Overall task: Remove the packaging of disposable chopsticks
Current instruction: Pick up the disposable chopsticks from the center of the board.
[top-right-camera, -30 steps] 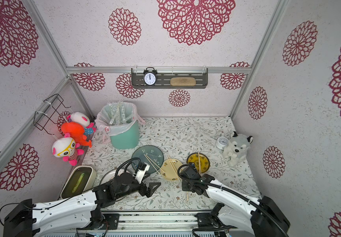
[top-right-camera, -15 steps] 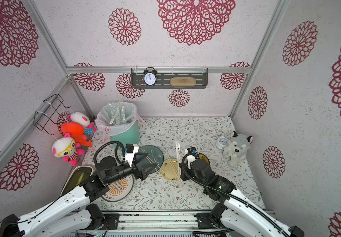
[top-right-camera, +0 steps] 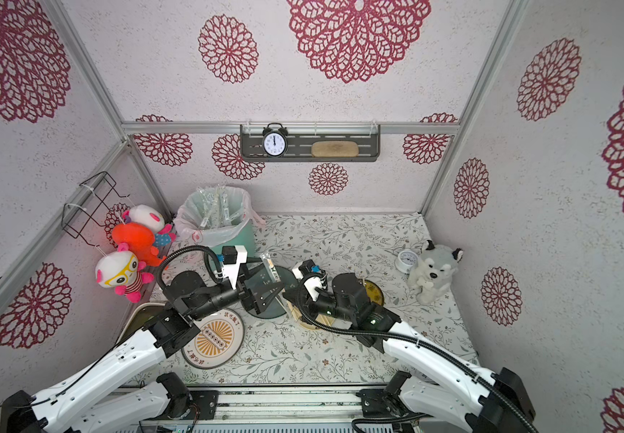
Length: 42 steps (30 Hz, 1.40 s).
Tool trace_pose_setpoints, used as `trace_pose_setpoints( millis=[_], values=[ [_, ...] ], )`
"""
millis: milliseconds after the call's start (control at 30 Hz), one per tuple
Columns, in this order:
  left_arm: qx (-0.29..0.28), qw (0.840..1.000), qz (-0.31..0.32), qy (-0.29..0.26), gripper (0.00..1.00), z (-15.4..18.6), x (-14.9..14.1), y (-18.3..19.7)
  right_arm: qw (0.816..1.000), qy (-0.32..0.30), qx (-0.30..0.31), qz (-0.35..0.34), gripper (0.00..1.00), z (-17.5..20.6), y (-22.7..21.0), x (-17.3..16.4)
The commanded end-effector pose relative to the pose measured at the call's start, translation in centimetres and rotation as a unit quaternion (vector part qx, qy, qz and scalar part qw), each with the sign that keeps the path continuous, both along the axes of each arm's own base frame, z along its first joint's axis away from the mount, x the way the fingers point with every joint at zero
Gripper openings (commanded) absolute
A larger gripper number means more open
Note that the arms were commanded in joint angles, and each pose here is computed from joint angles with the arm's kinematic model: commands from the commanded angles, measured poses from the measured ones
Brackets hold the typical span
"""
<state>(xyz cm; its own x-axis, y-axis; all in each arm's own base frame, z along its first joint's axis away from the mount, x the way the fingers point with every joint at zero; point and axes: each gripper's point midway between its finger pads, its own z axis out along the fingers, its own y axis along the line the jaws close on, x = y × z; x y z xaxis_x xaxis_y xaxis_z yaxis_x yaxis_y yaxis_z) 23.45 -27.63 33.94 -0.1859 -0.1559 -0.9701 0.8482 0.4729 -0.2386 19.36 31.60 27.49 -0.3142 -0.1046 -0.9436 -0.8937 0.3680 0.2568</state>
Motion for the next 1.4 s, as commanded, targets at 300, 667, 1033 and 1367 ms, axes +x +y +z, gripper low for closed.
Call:
trace_pose_setpoints(
  millis=[300, 667, 1033, 1367],
  values=[
    [-0.080, 0.996, -0.029, -0.041, 0.51, 1.8, -1.0, 1.3, 0.991, -0.088, 0.068, 0.068, 0.00, 3.9, 0.5, -2.6],
    [-0.097, 0.991, -0.094, -0.007, 0.00, 2.1, -1.2, -0.6, 0.991, -0.096, 0.066, 0.059, 0.00, 3.0, 0.0, -2.7],
    [-0.109, 0.989, -0.097, -0.002, 0.00, 4.3, -0.1, 1.5, 0.994, -0.071, 0.065, 0.055, 0.45, 0.3, -0.3, -2.8],
    [-0.111, 0.980, -0.163, 0.001, 0.00, 4.5, -0.9, 1.0, 0.991, -0.088, 0.075, 0.064, 0.38, -0.3, -0.7, -3.4]
  ],
)
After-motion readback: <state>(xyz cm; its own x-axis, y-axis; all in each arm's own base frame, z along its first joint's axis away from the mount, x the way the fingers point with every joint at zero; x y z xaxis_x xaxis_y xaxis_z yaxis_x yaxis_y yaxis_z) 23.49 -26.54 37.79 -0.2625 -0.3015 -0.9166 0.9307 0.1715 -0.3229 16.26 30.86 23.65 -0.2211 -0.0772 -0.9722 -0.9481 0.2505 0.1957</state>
